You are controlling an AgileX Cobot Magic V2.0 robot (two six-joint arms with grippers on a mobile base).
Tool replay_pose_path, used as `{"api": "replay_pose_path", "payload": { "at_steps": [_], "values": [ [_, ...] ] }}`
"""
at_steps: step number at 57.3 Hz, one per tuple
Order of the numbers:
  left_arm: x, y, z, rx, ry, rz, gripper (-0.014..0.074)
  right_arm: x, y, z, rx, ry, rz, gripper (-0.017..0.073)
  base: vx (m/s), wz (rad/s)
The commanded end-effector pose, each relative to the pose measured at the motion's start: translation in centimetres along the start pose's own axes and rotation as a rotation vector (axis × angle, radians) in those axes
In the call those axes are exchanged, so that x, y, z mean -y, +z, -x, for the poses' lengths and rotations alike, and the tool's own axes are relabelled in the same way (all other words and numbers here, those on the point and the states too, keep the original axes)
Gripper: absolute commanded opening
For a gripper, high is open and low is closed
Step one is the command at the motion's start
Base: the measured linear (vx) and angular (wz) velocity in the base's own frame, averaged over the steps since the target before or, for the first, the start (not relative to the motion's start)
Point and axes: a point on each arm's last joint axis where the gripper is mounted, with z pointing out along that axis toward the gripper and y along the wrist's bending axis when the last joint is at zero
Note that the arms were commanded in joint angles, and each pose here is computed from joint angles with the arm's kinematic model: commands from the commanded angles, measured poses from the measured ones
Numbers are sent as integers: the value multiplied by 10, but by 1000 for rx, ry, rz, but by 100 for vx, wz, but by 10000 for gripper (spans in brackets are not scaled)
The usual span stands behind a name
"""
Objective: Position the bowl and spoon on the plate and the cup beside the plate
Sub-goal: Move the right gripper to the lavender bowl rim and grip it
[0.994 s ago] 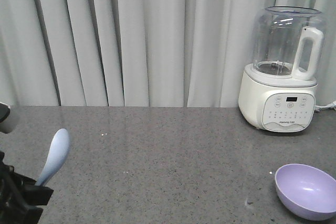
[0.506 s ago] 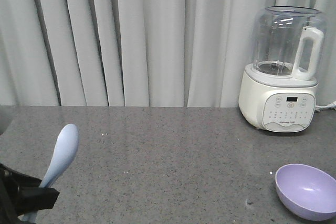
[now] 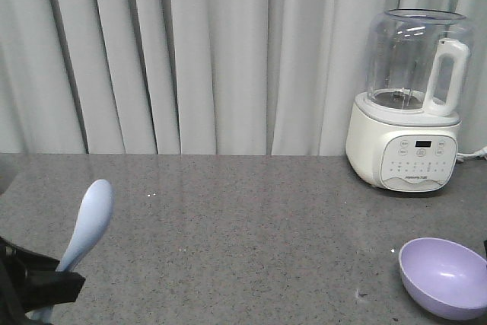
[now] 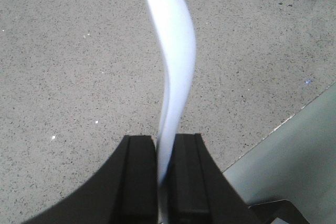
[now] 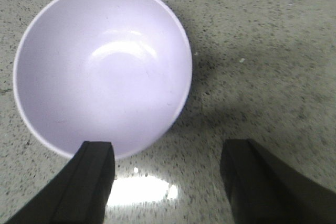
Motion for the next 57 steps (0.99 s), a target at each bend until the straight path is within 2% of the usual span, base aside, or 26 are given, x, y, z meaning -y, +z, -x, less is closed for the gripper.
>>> {"api": "replay_pose_path", "payload": {
  "at_steps": [1, 15, 22, 31, 44, 57],
  "values": [
    [3, -11, 11, 106, -1, -4, 136, 4, -1, 18, 105, -12, -9, 486, 0, 0],
    [3, -11, 11, 107, -2, -3, 136, 12, 37, 27, 107, -2, -26, 486, 0, 0],
    [3, -11, 11, 107, -2, -3, 136, 14, 54, 30, 118, 20, -22, 486, 0, 0],
    [3, -11, 11, 107, -2, -3, 136, 17, 72, 33, 80, 32, -12, 486, 0, 0],
    [3, -11, 11, 106, -2, -4, 136, 17, 82, 47, -8, 27, 19, 486, 0, 0],
    [3, -11, 11, 106, -2, -3, 136, 17, 76, 58, -11, 18, 26, 486, 0, 0]
  ]
}}
